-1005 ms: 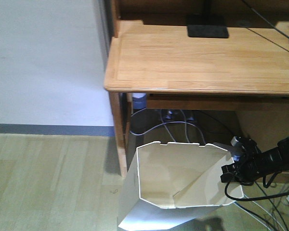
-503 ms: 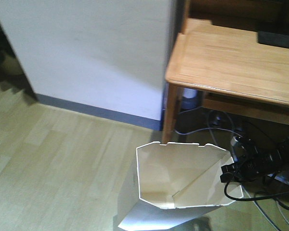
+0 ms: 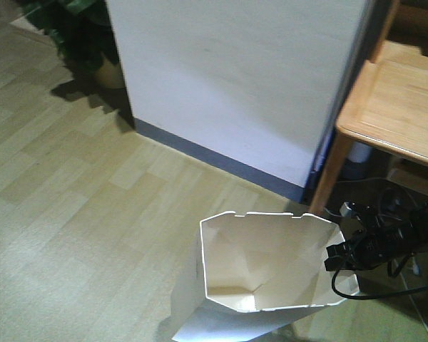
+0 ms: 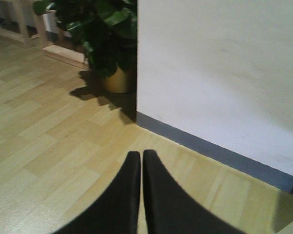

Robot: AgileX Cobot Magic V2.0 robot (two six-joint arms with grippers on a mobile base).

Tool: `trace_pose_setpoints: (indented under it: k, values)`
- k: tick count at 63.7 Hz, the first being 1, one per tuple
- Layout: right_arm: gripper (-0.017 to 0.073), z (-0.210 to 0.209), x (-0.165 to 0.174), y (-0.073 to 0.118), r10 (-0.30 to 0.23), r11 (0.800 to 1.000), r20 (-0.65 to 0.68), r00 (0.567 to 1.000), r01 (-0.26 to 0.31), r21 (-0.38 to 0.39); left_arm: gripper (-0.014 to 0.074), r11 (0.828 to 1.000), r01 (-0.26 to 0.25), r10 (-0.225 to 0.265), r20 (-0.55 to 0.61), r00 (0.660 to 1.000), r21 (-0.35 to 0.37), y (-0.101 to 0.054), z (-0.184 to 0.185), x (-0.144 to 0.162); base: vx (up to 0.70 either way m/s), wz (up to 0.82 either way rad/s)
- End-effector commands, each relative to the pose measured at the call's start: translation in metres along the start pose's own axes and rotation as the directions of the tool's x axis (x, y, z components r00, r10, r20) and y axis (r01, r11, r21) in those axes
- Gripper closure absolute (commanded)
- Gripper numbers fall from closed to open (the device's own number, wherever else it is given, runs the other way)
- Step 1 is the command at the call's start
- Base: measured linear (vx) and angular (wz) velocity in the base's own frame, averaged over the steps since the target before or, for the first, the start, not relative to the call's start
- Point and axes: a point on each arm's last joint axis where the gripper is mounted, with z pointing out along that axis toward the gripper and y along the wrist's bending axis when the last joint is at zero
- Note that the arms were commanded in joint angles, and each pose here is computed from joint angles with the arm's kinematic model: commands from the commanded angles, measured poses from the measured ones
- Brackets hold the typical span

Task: Move trash bin to bedside with robot
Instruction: 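Hold the bin in the right gripper while the base turns away from the desk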

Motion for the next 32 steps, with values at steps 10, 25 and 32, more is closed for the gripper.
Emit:
trace_pose_setpoints:
  k: [10, 25, 32]
  values:
    - [0.0564, -0.0239, -0.0193, 0.0278, -0.01, 0.977, 0.094, 0.996, 0.029, -0.21, 0.06, 1.0, 0.005, -0.006, 0.076, 0.997, 0.011, -0.0008, -0.0008, -0.0054, 0.05, 0.41]
    - [0.0564, -0.0239, -0.0193, 0.0278, -0.01, 0.977, 0.094, 0.996, 0.029, -0.21, 0.06, 1.0, 0.005, -0.006, 0.076, 0.997, 0.011, -0.0008, -0.0008, -0.0054, 0.09, 0.37]
    - [0.0564, -0.0239, -0.0193, 0.0278, -0.01, 0.977, 0.094, 0.996, 0.029, -0.21, 0.06, 1.0, 0.005, -0.006, 0.076, 0.997, 0.011, -0.0008, -0.0008, -0.0054, 0.1, 0.38]
